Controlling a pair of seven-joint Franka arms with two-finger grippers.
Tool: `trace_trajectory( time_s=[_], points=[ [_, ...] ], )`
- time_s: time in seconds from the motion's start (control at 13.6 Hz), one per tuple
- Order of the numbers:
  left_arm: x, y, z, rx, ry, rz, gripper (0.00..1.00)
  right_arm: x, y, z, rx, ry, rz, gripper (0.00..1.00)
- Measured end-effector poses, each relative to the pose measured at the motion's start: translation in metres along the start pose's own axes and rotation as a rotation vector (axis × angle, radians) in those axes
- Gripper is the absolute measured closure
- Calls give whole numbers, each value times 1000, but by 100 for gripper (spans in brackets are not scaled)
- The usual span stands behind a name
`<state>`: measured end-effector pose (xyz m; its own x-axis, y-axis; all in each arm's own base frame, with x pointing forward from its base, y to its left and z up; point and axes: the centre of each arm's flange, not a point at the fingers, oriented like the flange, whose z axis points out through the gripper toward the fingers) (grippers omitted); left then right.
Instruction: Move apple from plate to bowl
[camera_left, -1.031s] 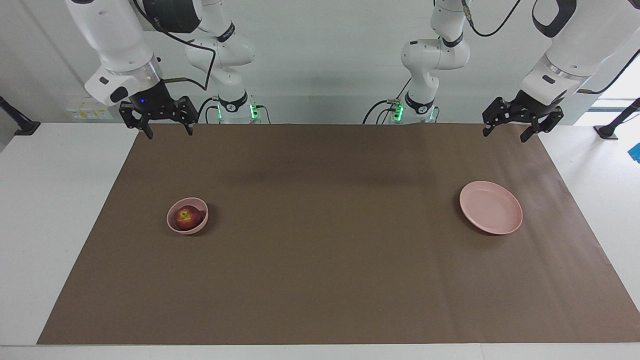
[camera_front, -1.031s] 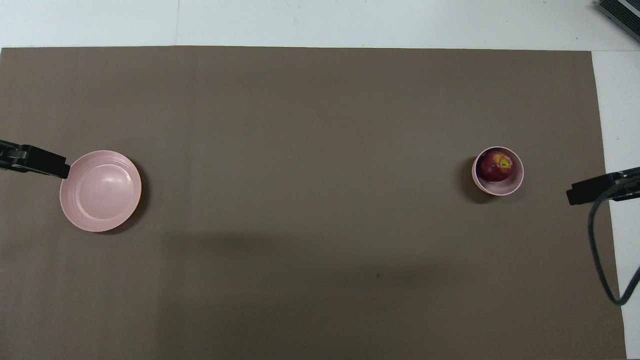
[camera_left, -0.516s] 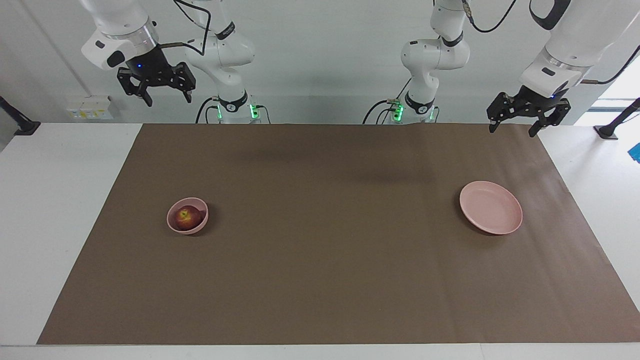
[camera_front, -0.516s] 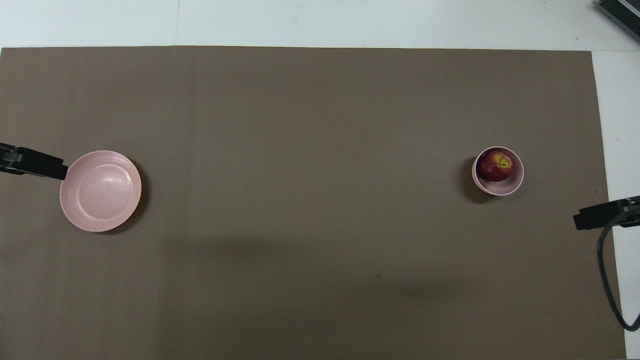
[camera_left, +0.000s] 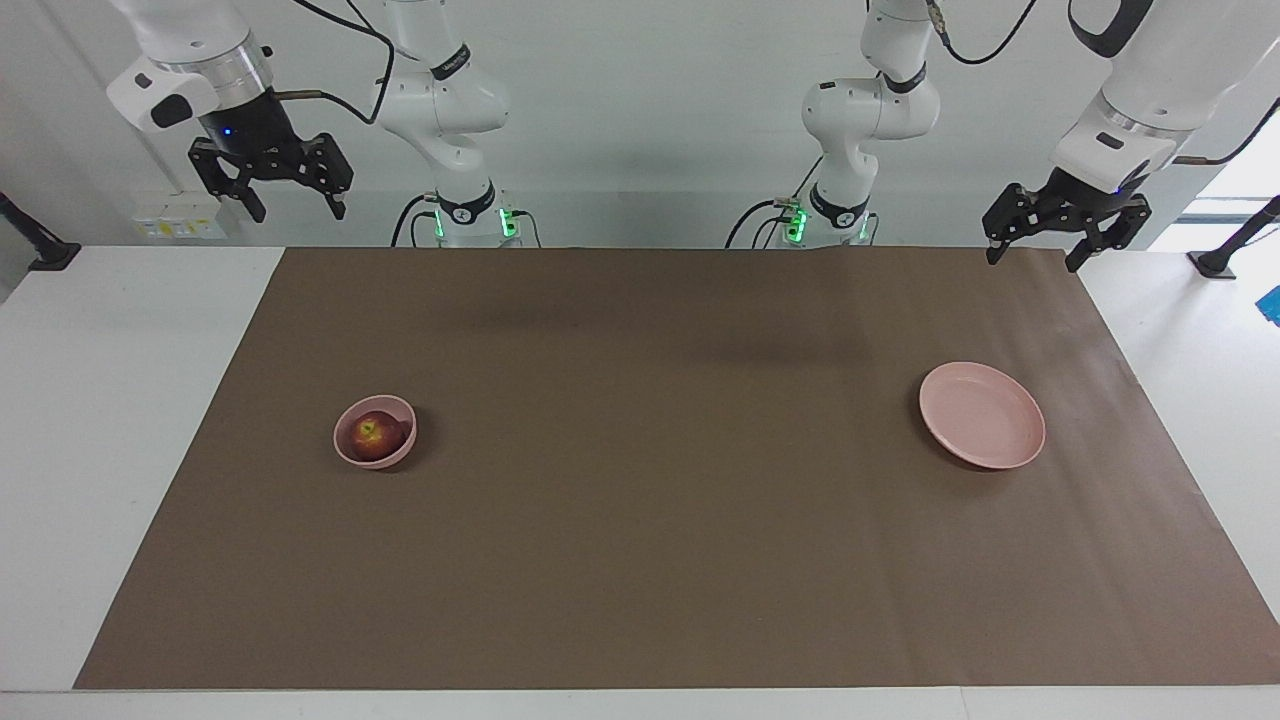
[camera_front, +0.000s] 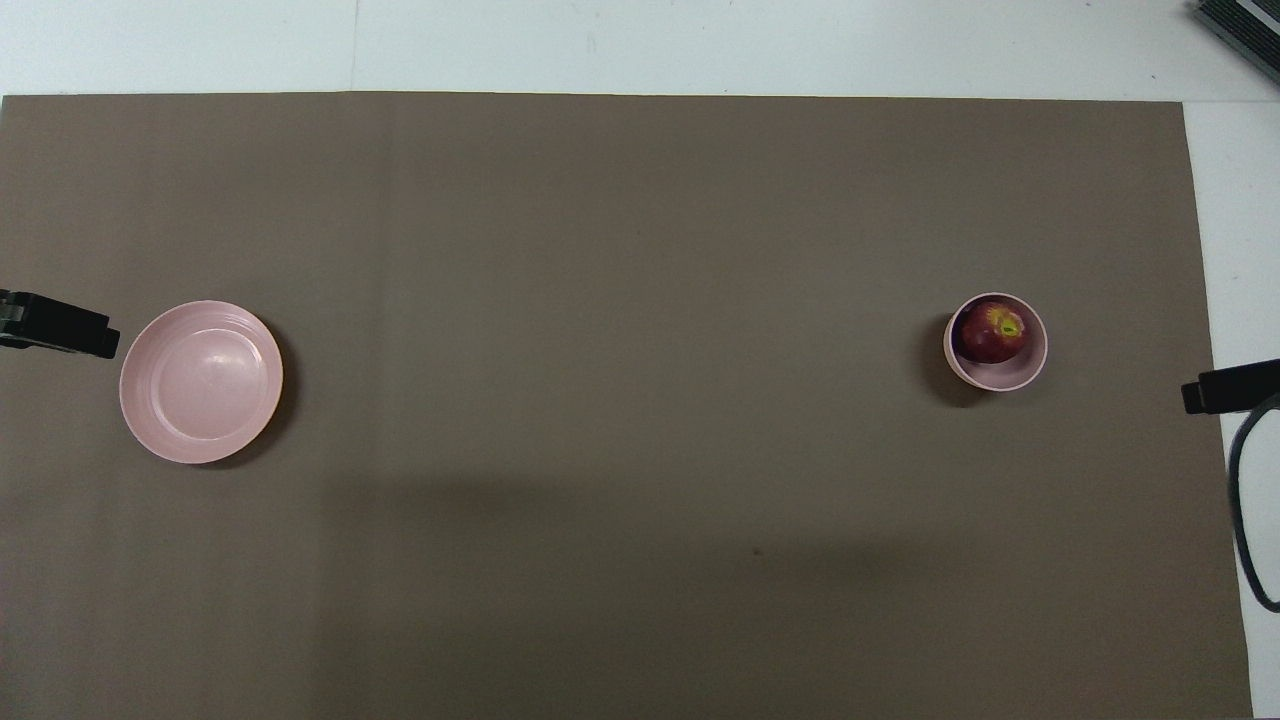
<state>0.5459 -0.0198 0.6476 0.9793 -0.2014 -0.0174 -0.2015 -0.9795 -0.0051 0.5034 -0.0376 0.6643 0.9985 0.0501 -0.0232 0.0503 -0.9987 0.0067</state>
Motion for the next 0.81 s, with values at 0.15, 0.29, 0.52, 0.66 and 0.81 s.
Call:
trace_trajectory(
  time_s=[0.15, 0.29, 0.52, 0.66, 0.81],
  points=[
    [0, 1, 0, -1, 0, 2, 0, 1, -1, -1, -1, 2, -2, 0],
    [1, 6, 0, -17, 1, 8, 0, 1, -4, -3, -2, 7, -7, 0],
    [-2, 9, 2, -53, -19, 8, 0, 1, -8, -9, -3, 20, -14, 0],
    [-2, 10, 0, -57, -17, 10, 0, 1, -8, -10, -4, 23, -14, 0],
    [-2, 10, -2, -57, -14, 10, 0, 1, -8, -10, -4, 23, -14, 0]
  ],
)
